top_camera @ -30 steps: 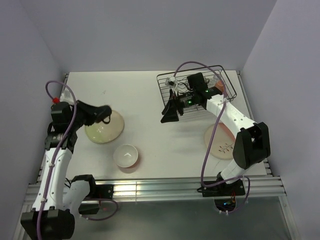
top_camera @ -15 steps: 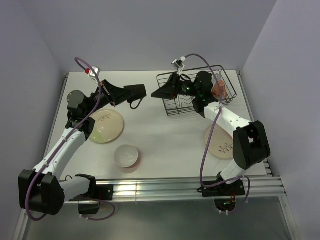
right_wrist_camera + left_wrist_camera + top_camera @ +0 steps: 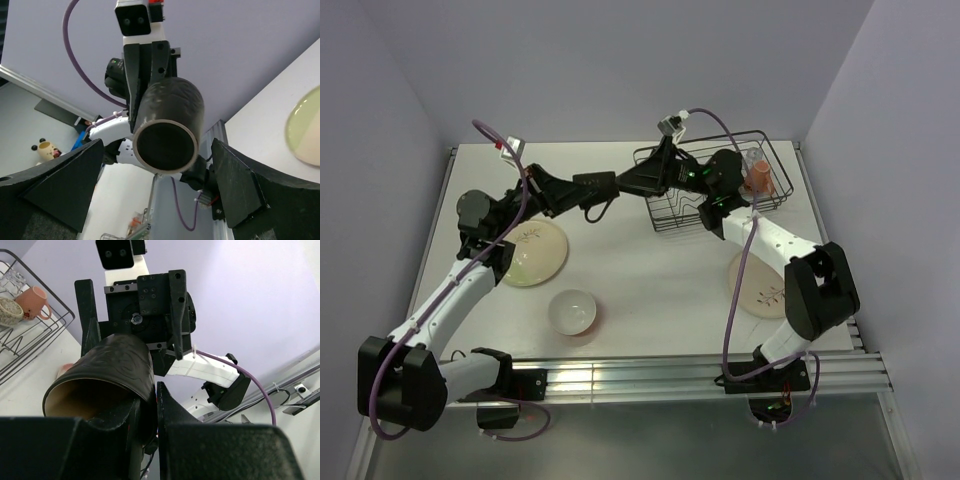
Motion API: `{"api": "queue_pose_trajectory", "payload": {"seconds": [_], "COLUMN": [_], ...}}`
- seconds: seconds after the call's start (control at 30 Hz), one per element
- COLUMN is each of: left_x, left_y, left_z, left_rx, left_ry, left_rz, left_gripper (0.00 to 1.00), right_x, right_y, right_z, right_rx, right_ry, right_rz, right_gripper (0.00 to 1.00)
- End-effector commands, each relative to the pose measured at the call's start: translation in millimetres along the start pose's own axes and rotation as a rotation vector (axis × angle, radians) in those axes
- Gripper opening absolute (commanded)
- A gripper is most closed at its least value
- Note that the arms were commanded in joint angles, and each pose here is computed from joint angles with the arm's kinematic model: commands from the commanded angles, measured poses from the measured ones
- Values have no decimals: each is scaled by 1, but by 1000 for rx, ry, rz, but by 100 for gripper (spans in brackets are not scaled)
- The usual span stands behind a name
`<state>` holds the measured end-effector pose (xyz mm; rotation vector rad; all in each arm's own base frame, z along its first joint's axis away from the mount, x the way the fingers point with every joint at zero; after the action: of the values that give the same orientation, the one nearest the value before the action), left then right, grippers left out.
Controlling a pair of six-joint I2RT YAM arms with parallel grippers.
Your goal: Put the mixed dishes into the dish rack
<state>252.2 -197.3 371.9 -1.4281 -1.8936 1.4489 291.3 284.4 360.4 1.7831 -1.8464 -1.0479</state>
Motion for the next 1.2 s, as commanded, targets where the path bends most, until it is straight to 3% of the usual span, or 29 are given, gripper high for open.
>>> {"api": "queue_pose_trajectory", "payload": {"seconds": [0.0,0.4,0.6,0.7,0.77,0.83,0.87,0.9,0.93,0.97,1.17], "left_x": [2,6,8,9,9,9,10,10,10,10,14], "left_y": [-30,-26,-20,-16,-12,-9,-8,-6,-6,-8,-8], "left_z": [1,7,10,11,12,11,12,12,12,12,14], "left_rx": [-94,-83,-74,-64,-55,-45,-41,-35,-34,-46,-68], "left_ry": [-19,-27,-32,-36,-38,-43,-44,-42,-45,-47,-46], "left_rz": [105,105,95,88,80,72,67,57,51,49,11], "left_gripper": [0,0,0,0,1,9,14,28,35,46,71], "right_x": [-13,-36,-39,-39,-38,-38,-37,-37,-36,-35,-28], "right_y": [26,23,17,16,16,14,14,13,12,11,2], "right_z": [-9,6,4,7,9,11,11,12,12,12,9], "right_rx": [45,24,-5,-21,-34,-35,-28,-26,-24,-23,-57], "right_ry": [-19,26,26,30,36,47,49,51,52,52,50], "right_rz": [-60,-4,41,39,35,36,36,37,38,40,36], "right_gripper": [95,88,78,62,43,25,21,18,14,13,6]}}
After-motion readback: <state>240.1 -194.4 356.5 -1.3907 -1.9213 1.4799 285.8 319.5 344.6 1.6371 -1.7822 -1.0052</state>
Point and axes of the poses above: each gripper's point midway between its finger pads, its own x axis back along the fingers, its own y axis along the line the jaws close on, z = x × y, the point moved 4 cm from there along x, back along the fingers, and after that the axes turned 11 degrees about x, right-handed, at the moved point
